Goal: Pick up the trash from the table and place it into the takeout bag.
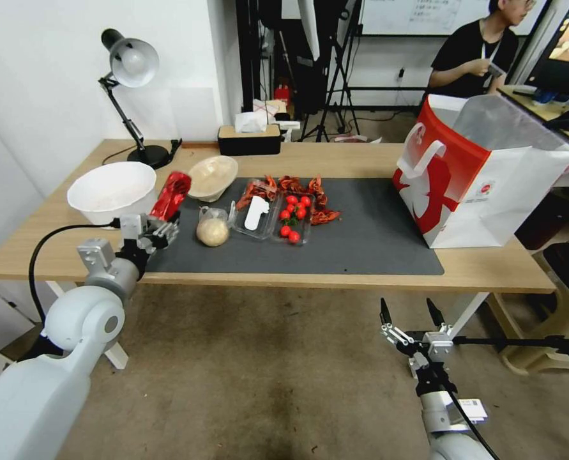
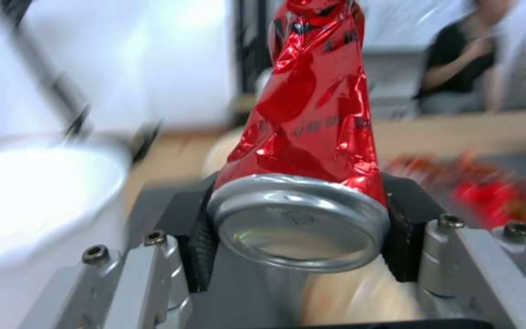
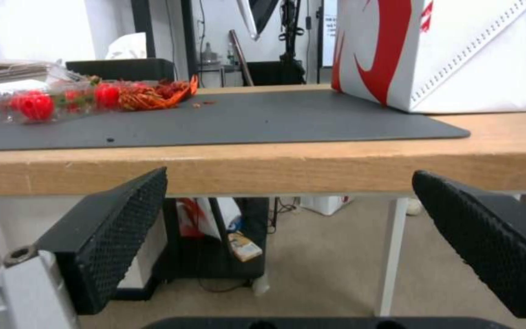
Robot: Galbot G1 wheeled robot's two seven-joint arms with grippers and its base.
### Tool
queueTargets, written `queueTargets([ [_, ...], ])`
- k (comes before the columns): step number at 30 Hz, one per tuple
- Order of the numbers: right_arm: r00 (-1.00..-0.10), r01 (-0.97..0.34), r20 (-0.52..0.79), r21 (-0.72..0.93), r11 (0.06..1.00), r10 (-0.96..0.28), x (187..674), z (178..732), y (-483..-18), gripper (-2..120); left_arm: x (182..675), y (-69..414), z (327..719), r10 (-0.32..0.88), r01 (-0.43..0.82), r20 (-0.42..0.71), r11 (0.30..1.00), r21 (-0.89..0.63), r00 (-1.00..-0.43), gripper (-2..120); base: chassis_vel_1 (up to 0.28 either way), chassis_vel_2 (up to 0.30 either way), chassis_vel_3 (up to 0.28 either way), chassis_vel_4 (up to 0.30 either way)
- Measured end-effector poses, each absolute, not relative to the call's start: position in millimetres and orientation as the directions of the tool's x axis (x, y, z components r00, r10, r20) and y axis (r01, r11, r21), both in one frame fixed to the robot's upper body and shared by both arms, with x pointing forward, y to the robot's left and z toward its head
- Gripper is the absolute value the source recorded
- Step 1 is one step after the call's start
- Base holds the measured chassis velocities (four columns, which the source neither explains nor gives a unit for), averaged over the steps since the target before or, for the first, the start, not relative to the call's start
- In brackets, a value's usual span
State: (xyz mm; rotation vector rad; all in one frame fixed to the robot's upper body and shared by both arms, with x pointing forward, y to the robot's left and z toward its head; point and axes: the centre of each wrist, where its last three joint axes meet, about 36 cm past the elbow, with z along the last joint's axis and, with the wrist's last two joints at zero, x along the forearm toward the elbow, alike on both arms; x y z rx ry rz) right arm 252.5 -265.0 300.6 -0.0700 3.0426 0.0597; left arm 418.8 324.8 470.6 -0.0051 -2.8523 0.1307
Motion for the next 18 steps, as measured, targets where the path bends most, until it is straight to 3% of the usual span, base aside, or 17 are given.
queueTargets([
  [6, -0.995, -0.039, -0.097, 0.036, 0.999, -0.035, 253, 300, -266, 100, 410, 321, 495, 0.132, 0.123, 0.125, 0.989, -0.079, -0.983, 51, 0.000, 0.000, 0.000, 0.000],
  [7, -0.995, -0.037, -0.095, 0.037, 0.999, -0.033, 251, 299, -266, 100, 415, 320, 495, 0.196, 0.193, 0.049, 0.980, -0.059, -0.979, 51, 0.000, 0.000, 0.000, 0.000],
  [9, -0.995, -0.035, -0.093, 0.039, 0.999, -0.031, 248, 299, -265, 100, 437, 323, 493, 0.348, 0.348, -0.119, 0.937, 0.015, -0.930, 51, 0.000, 0.000, 0.000, 0.000],
  [10, -0.995, -0.035, -0.093, 0.039, 0.999, -0.031, 248, 299, -265, 100, 437, 323, 493, 0.348, 0.348, -0.119, 0.937, 0.015, -0.930, 51, 0.000, 0.000, 0.000, 0.000],
  [11, -0.995, -0.034, -0.093, 0.038, 0.999, -0.030, 247, 299, -265, 100, 451, 326, 491, 0.415, 0.409, -0.167, 0.910, 0.068, -0.895, 51, 0.000, 0.000, 0.000, 0.000],
  [13, -0.995, -0.033, -0.093, 0.039, 0.999, -0.029, 247, 299, -265, 100, 481, 331, 497, 0.510, 0.490, -0.200, 0.860, 0.143, -0.836, 51, 0.000, 0.000, 0.000, 0.000],
  [18, -0.995, -0.036, -0.097, 0.034, 0.999, -0.032, 248, 299, -262, 100, 525, 317, 516, 0.607, 0.579, -0.213, 0.794, 0.185, -0.765, 51, 0.000, 0.000, 0.000, 0.000],
])
